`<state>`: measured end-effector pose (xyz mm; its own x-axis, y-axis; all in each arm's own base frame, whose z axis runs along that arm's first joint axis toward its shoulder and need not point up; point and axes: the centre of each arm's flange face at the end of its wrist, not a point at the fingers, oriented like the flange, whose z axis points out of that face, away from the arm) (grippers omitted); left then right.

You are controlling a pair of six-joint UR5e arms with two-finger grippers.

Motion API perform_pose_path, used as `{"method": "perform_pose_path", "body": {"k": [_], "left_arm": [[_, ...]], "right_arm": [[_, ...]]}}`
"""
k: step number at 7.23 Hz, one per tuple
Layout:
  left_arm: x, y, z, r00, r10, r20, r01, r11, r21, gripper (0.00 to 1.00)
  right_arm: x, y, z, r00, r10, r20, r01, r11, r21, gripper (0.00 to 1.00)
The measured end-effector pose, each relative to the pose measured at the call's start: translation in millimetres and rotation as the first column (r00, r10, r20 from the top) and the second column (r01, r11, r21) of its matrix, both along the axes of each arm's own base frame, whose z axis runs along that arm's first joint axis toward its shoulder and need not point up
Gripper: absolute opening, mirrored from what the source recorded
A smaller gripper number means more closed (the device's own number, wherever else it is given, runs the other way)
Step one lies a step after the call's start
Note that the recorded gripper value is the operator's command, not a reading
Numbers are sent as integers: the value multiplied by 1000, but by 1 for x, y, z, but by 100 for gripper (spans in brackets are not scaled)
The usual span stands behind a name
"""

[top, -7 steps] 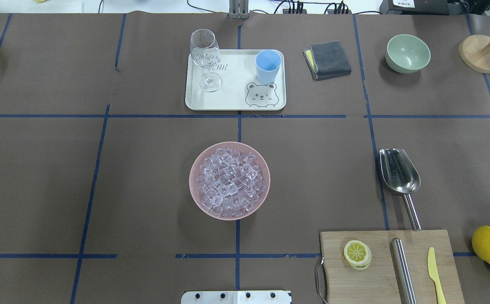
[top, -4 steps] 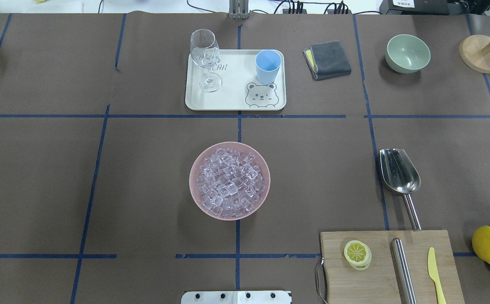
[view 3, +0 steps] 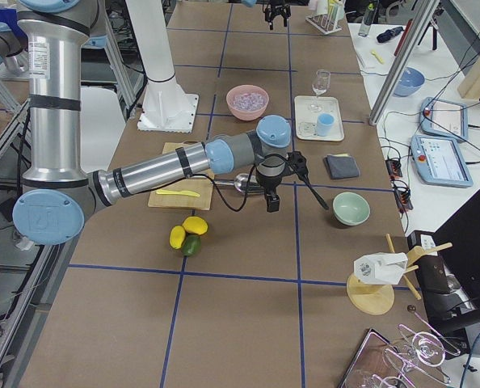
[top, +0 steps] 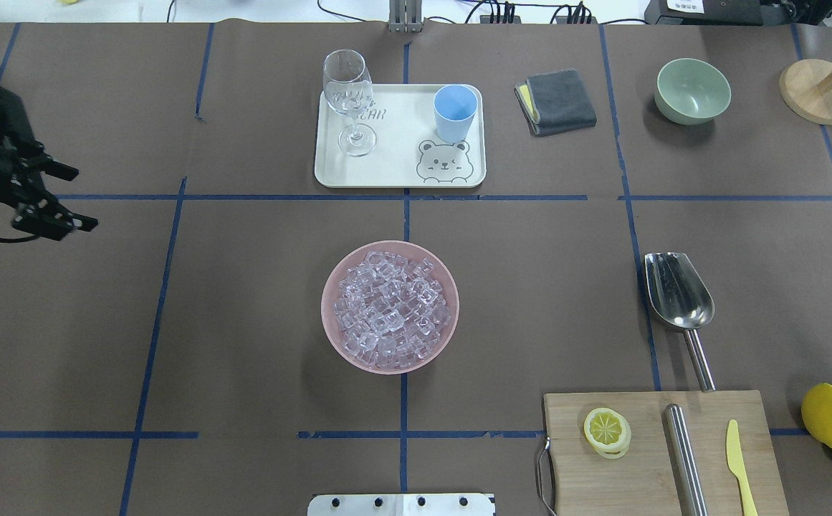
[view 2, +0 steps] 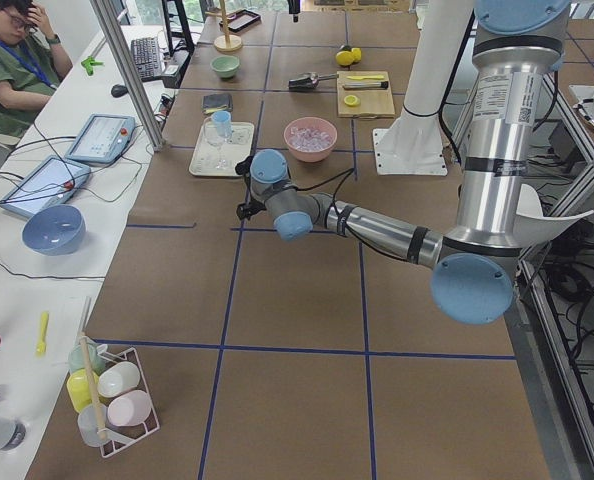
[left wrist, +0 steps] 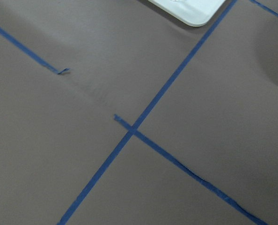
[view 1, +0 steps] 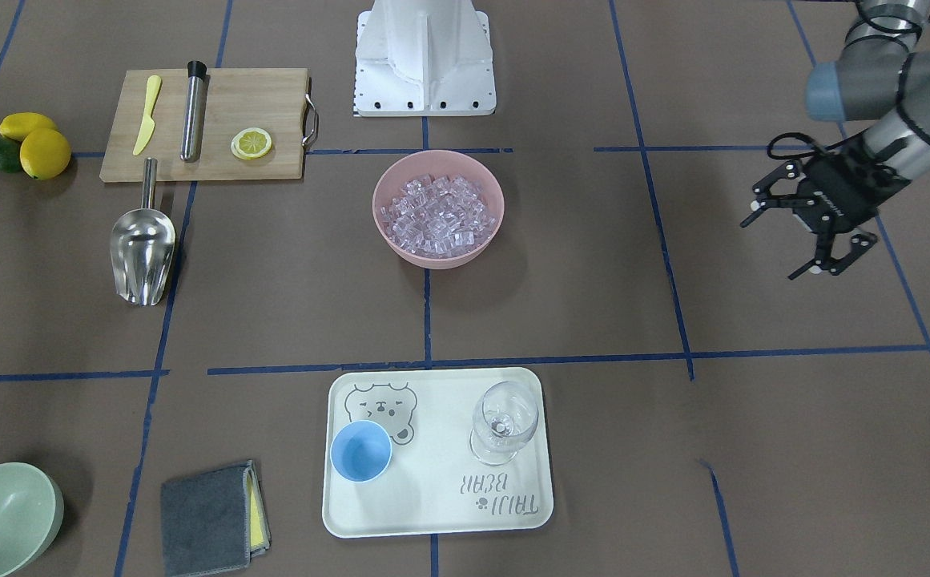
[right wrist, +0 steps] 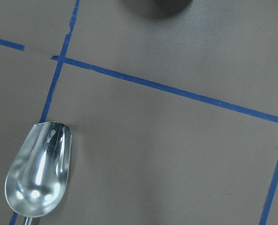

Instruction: Put ice in cup with scoop

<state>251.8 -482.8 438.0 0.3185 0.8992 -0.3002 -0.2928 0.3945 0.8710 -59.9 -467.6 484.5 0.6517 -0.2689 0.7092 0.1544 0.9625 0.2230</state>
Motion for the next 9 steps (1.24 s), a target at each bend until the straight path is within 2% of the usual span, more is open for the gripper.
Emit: {"method": "perform_pose_path", "body": {"k": [2,4,5,7,9], "left_arm": [[101,26,-45,998,66,-15,-63,987,145,100],[163,51,-76,990,135,-41,-125,972,197,97],[184,58,-76,985,166,-46,-152,963,223,97],[210,69,-82,969,218,-116,-169,929,328,98],[253,83,-93,965,225,-137,-160,913,375,99]], "right_arm": [[-1,-1,-4,1000,4,3,-4,1000,3,100],[-7,0,-14,1000,-4,7,4,1000,18,100],[-12,0,-20,1000,-14,10,13,999,29,100],[-21,3,-32,999,-30,17,30,998,49,100],[-45,13,-51,1000,-19,17,18,1000,23,100]]}}
